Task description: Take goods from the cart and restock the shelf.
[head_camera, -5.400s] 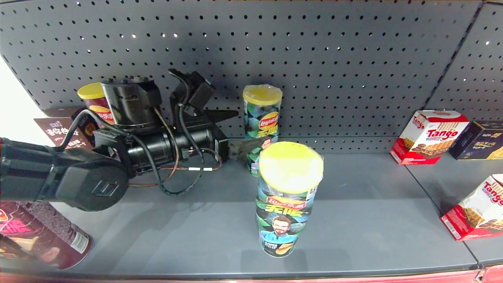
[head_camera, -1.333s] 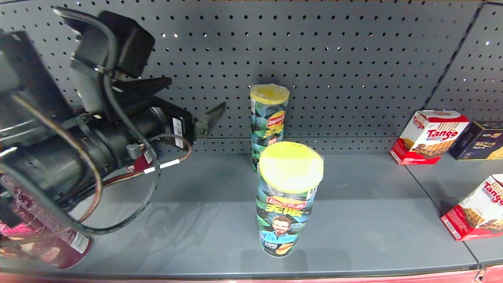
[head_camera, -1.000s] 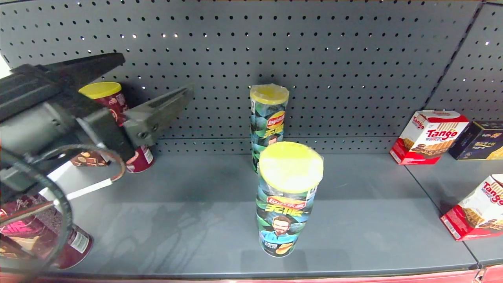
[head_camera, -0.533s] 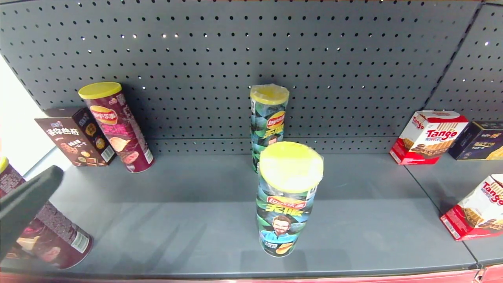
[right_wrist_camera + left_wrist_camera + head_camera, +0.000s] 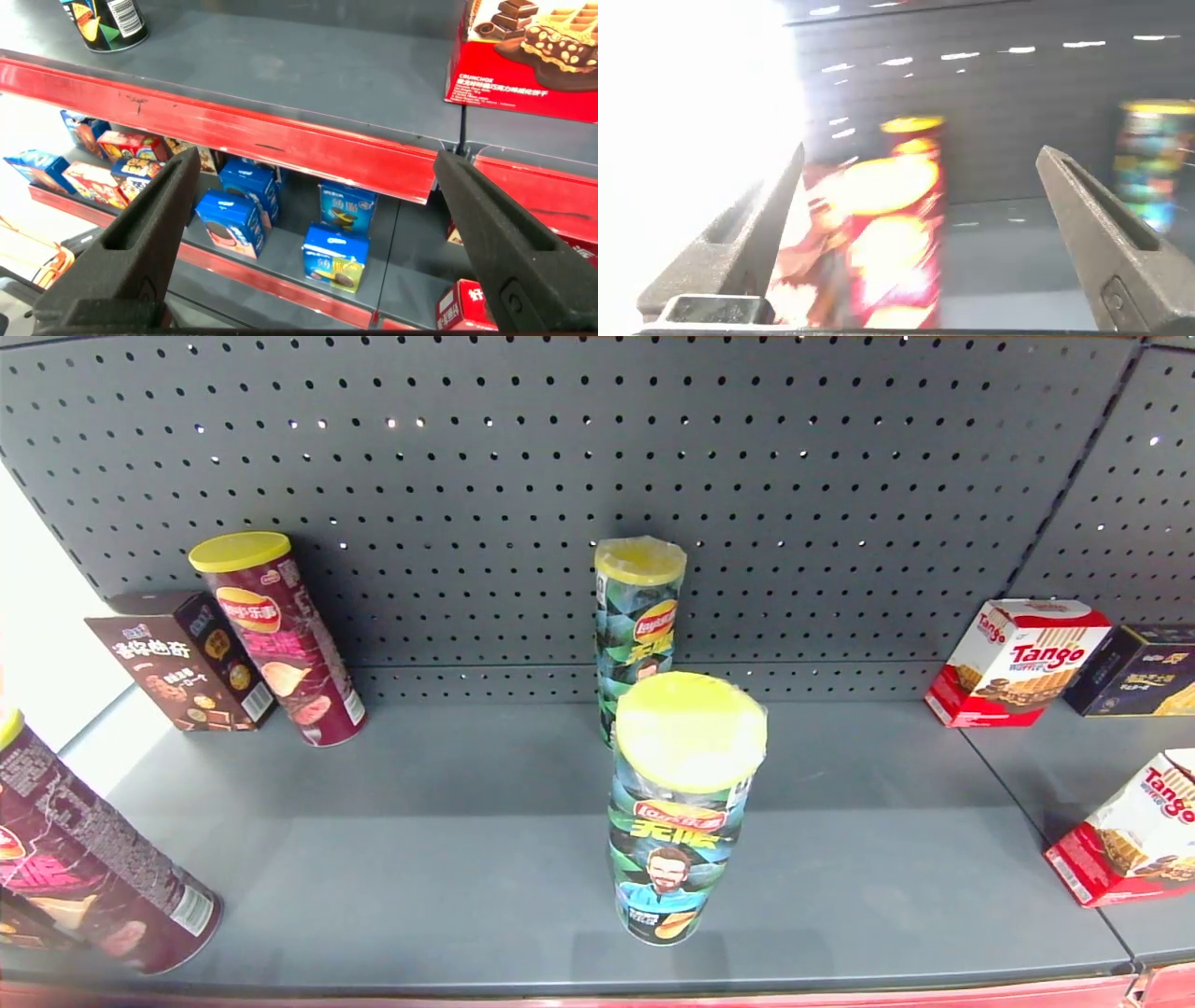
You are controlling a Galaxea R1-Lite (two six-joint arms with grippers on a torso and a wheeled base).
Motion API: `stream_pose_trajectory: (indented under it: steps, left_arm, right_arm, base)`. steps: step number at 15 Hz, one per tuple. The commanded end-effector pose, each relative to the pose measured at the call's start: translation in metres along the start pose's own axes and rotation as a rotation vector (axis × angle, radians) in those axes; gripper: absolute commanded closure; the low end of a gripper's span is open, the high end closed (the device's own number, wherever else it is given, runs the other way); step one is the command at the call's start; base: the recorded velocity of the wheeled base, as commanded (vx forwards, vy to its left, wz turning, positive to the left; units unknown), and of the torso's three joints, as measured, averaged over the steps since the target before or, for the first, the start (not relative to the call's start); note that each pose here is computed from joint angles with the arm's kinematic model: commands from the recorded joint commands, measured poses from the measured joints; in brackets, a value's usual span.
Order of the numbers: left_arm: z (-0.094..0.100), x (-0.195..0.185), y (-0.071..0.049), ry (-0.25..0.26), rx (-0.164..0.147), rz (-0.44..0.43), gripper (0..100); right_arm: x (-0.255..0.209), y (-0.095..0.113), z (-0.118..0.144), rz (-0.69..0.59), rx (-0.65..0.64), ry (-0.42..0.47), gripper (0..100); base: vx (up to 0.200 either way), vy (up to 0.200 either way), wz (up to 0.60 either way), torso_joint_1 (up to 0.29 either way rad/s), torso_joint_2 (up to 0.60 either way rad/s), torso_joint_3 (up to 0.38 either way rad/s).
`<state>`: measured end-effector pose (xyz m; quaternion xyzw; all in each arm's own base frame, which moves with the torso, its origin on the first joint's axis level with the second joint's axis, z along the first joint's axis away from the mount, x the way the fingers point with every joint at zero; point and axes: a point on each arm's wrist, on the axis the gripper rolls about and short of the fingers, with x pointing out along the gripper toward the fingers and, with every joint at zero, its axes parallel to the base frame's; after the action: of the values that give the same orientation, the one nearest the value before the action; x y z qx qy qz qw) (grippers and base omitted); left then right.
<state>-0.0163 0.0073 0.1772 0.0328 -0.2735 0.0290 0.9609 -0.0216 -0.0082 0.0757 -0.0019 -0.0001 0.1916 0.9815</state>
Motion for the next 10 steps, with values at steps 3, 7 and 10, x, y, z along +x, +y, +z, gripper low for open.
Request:
stream_pose_trajectory:
  steps: [3,7,10]
  left_arm:
    - [-0.029,-0.038,-0.004,0.053,0.042,0.137,0]
    - [-0.048,-0.046,-0.010,0.192,0.040,-0.081,0]
    - [-0.071,-0.054,-0.015,0.420,-0.028,-0.229,0]
  right_arm:
    - [0.000,0.000,0.000,0.001,-0.001,0.002,0]
    - [0.000,0.000,0.000,0.001,-0.001,0.001,0]
    - [0.000,0.000,0.000,0.001,-0.001,0.001,0]
  base:
    - [0.000,0.000,0.00,0.000,0.00,0.000]
    - [0.000,0.000,0.00,0.000,0.00,0.000]
    - [0.000,0.000,0.00,0.000,0.00,0.000]
